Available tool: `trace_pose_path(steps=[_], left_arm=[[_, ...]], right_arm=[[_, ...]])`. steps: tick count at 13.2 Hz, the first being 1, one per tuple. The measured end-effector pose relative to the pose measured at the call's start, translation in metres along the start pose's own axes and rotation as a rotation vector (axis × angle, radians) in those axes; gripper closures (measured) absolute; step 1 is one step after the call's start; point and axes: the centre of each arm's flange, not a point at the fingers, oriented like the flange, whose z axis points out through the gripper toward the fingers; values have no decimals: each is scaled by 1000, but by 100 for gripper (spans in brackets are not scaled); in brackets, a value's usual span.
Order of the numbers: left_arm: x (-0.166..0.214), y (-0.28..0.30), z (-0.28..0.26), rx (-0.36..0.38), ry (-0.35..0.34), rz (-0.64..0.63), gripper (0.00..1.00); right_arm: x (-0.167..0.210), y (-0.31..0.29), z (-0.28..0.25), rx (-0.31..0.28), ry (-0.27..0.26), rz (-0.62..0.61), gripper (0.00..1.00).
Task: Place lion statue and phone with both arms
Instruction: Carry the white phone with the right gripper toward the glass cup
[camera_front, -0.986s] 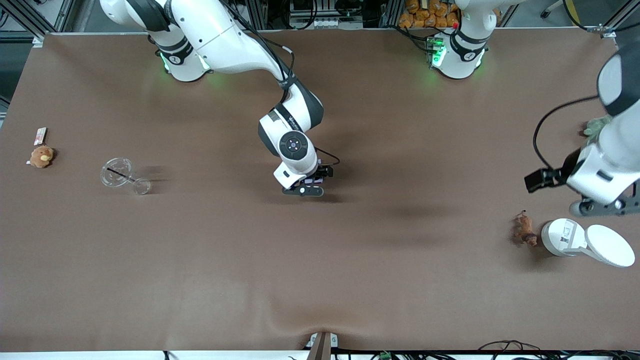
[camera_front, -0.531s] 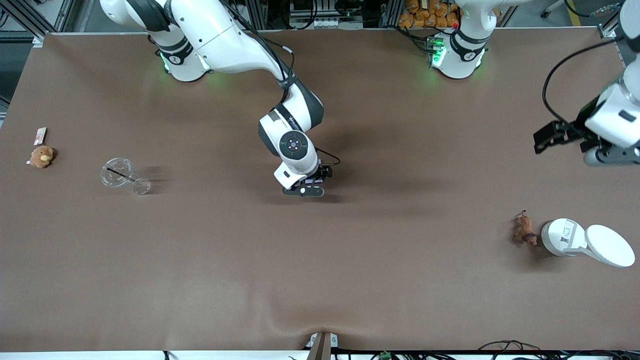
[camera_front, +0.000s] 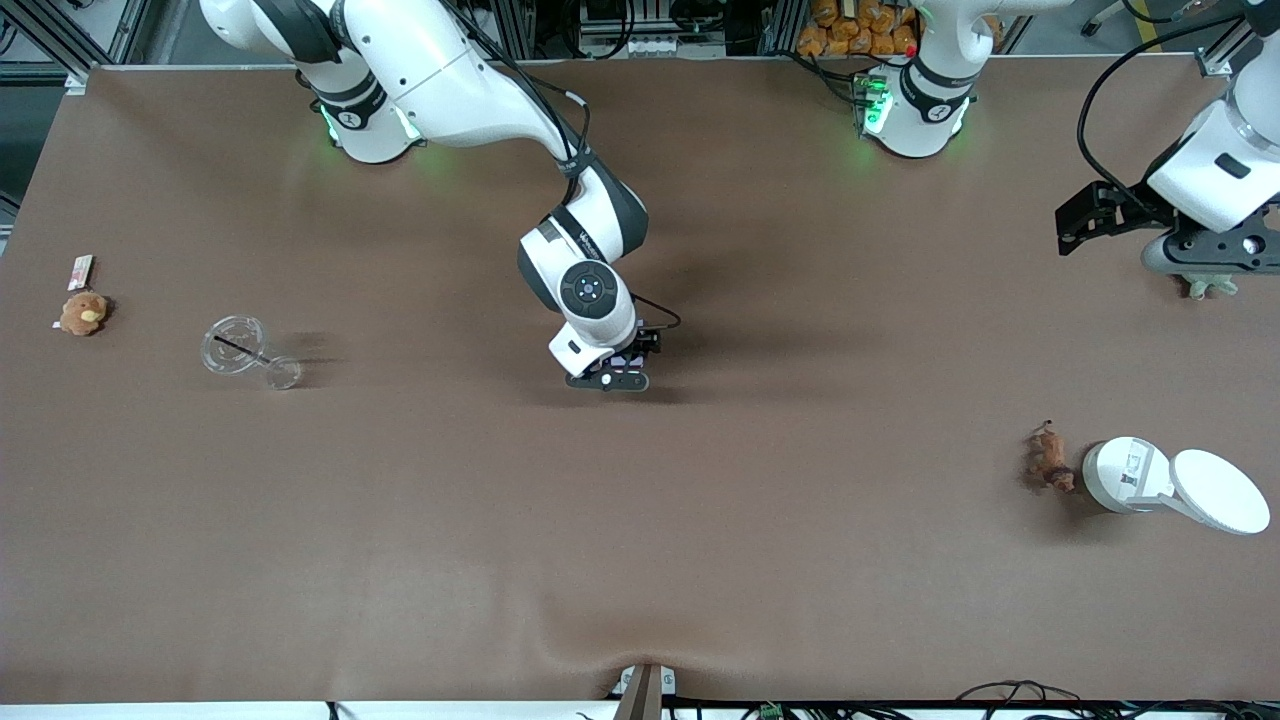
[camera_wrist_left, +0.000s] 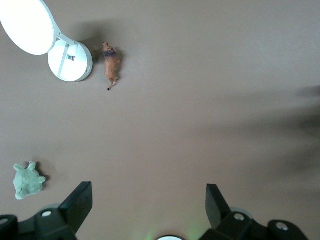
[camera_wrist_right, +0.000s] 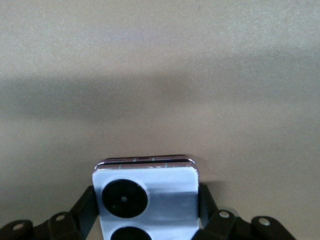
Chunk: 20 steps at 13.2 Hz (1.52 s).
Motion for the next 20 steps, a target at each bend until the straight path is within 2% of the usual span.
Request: trace_pose_path(steps=[3, 6, 11, 14, 17, 20], left_arm=[[-3, 1, -7, -33, -2, -1, 0], [-3, 7, -10, -37, 2, 8, 0], [-3, 5, -16, -63, 15, 2, 0], [-2, 5, -17, -64, 16, 2, 0], [-2, 4, -17, -64, 16, 1, 0], [-2, 4, -16, -64, 13, 1, 0]], right_arm=[[4, 5, -2, -9, -6, 8, 16], [30, 35, -30, -42, -57, 46, 16], [93, 129, -107, -11, -74, 144, 16], [128, 207, -134, 8, -91, 139, 16], [148, 276, -142, 13, -103, 105, 16], [149, 332, -125, 18, -150, 71, 16]])
